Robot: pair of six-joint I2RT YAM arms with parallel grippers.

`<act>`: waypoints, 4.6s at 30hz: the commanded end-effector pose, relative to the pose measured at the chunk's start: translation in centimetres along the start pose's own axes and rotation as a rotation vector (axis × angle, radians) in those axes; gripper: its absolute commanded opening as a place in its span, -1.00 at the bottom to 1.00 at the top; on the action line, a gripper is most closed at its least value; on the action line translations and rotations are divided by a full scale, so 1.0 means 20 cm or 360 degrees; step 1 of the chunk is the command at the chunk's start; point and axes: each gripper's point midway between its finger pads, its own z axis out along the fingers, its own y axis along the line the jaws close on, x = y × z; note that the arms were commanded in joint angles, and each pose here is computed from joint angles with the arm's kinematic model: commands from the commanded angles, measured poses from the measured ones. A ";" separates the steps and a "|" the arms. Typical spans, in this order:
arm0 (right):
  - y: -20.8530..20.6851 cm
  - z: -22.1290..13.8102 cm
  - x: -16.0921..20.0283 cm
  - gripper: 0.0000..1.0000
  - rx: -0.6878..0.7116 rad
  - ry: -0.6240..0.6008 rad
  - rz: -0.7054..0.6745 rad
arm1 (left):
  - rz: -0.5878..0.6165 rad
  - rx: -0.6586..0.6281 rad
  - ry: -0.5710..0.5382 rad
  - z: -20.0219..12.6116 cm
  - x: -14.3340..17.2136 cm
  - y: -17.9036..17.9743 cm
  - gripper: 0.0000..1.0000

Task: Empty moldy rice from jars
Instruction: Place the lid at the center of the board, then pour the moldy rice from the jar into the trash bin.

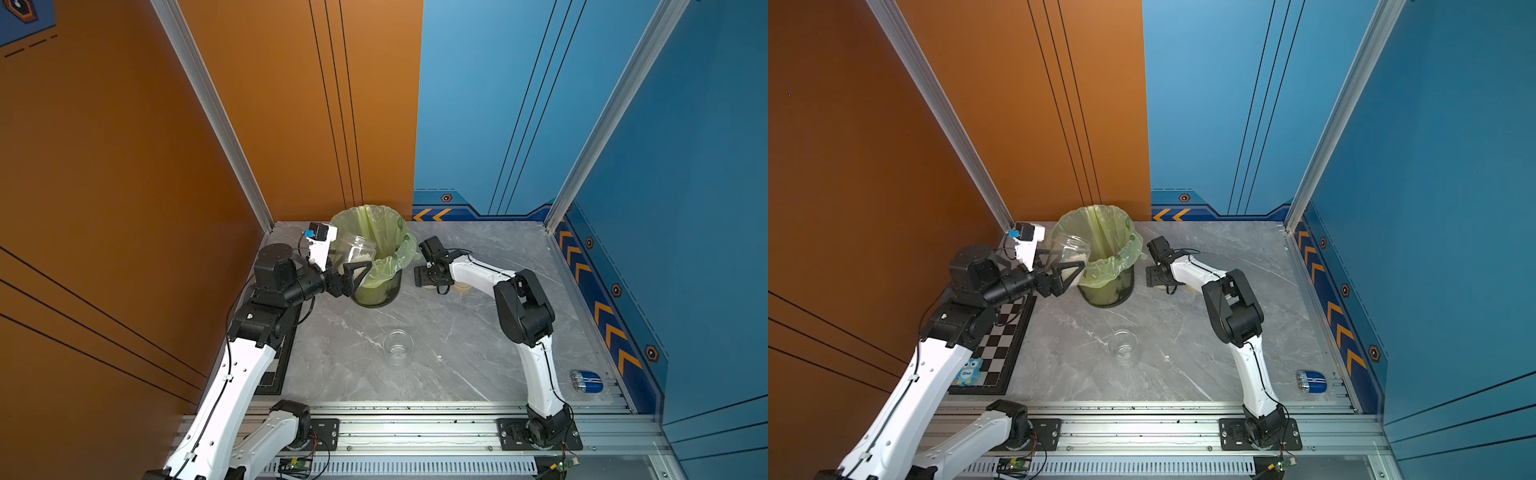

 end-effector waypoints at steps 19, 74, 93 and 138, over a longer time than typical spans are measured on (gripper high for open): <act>-0.01 -0.47 -0.01 1.00 -0.0093 -0.0016 0.0081 | 0.0085 -0.0060 -0.0214 -0.11 -0.19 -0.04 -1.00; 0.74 -1.80 -0.25 1.00 -0.1397 -0.0282 -0.0046 | 0.0100 -0.0081 -0.0188 -0.10 -0.16 -0.01 -1.00; 1.02 -2.06 -0.17 1.00 -0.1690 -0.0319 -0.0106 | 0.0084 -0.0087 -0.0152 -0.04 -0.14 0.04 -1.00; 1.17 -1.89 -0.28 -1.00 -0.1499 -0.0314 0.0125 | 0.0174 0.0046 -0.0281 0.11 -0.27 -0.09 -0.21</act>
